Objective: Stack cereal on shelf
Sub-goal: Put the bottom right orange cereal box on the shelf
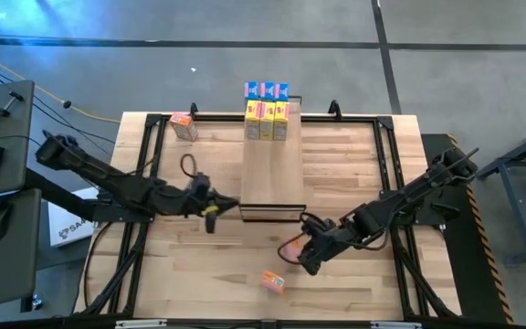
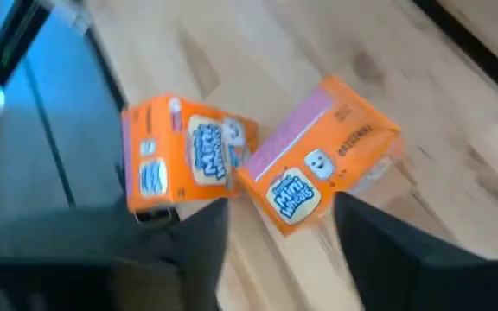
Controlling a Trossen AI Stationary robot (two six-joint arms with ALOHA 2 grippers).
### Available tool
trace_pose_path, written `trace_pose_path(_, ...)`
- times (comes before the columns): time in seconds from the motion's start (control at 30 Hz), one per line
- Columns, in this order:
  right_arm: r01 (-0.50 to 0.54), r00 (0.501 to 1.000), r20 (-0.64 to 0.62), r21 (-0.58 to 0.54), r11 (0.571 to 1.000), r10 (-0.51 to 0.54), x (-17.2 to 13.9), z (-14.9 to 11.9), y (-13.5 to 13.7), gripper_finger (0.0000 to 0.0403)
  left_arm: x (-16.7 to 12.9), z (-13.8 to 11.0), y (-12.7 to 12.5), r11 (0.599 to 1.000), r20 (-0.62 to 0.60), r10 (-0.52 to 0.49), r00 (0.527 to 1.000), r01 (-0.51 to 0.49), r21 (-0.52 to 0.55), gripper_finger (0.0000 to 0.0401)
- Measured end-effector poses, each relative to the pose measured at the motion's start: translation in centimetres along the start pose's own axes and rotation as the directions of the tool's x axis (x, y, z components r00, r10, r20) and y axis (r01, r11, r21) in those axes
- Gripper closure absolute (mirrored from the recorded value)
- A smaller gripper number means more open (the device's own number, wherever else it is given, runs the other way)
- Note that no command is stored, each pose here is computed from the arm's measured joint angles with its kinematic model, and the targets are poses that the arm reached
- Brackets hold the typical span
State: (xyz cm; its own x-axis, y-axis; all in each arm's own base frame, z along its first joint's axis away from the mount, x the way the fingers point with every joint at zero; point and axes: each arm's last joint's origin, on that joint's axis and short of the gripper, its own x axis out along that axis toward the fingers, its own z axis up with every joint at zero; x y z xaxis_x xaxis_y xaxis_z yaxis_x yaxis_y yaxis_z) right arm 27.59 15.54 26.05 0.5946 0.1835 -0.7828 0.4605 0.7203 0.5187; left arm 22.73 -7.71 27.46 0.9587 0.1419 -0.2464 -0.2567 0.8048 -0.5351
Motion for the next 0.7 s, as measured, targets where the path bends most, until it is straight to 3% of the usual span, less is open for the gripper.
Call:
trace_pose_path(0.13,0.001,0.999,0.051,0.195,0.981,-0.011,-0.9,0.7,1.0,0.0132,-2.3,-0.4,2.0,0.997,0.028,-0.062,0.998,0.063,-0.033,0.0401)
trace_pose_path(0.23,0.047,0.997,0.042,0.272,0.961,-0.06,-0.6,1.2,1.9,0.0108,-3.7,-0.7,3.3,0.996,0.026,-0.085,0.996,0.086,-0.039,0.0401)
trace_pose_path(0.37,0.169,0.985,-0.029,0.337,0.926,-0.169,0.1,2.1,3.5,0.01,-5.2,-0.7,4.4,0.992,0.035,-0.113,0.993,0.115,-0.051,0.0401)
trace_pose_path(0.5,0.324,0.946,-0.108,0.387,0.863,-0.306,1.1,3.1,4.7,0.0099,-6.3,-0.5,5.1,0.993,0.026,-0.109,0.994,0.111,-0.044,0.0401)
trace_pose_path(0.7,0.422,0.906,-0.193,0.434,0.796,-0.376,3.6,4.9,5.7,0.0099,-7.3,-0.3,5.5,0.991,0.001,-0.131,0.991,0.131,-0.028,0.0401)
